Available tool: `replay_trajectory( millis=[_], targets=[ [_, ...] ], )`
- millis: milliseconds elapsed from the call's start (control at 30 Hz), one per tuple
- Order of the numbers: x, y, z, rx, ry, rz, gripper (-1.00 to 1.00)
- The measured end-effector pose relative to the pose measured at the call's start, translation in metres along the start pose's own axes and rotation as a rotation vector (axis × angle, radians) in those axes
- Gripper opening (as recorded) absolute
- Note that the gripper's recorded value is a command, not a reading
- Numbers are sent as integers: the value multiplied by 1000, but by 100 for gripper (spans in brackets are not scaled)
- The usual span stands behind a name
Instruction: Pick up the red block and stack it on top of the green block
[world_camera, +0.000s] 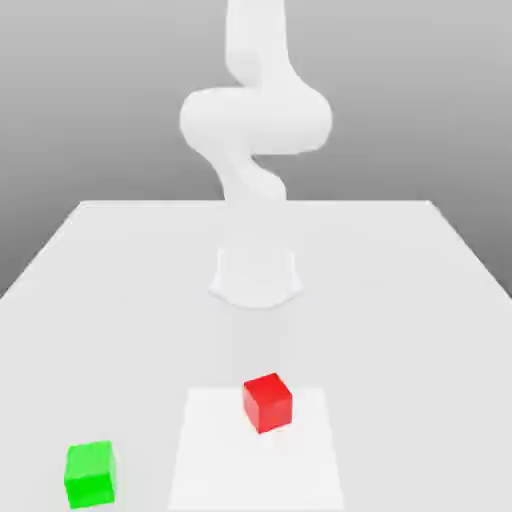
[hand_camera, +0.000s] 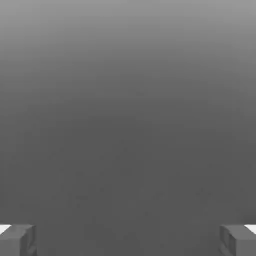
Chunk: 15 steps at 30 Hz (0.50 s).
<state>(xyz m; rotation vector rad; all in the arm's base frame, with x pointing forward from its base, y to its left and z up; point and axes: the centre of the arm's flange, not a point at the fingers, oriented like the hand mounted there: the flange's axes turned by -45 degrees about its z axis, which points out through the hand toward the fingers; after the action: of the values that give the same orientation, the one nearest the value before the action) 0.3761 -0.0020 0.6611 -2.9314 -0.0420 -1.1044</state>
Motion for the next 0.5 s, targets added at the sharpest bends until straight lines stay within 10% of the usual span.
replay_trajectory(
  millis=[500],
  targets=[
    [-231,-17,298,121,-571,-309,0]
  ],
)
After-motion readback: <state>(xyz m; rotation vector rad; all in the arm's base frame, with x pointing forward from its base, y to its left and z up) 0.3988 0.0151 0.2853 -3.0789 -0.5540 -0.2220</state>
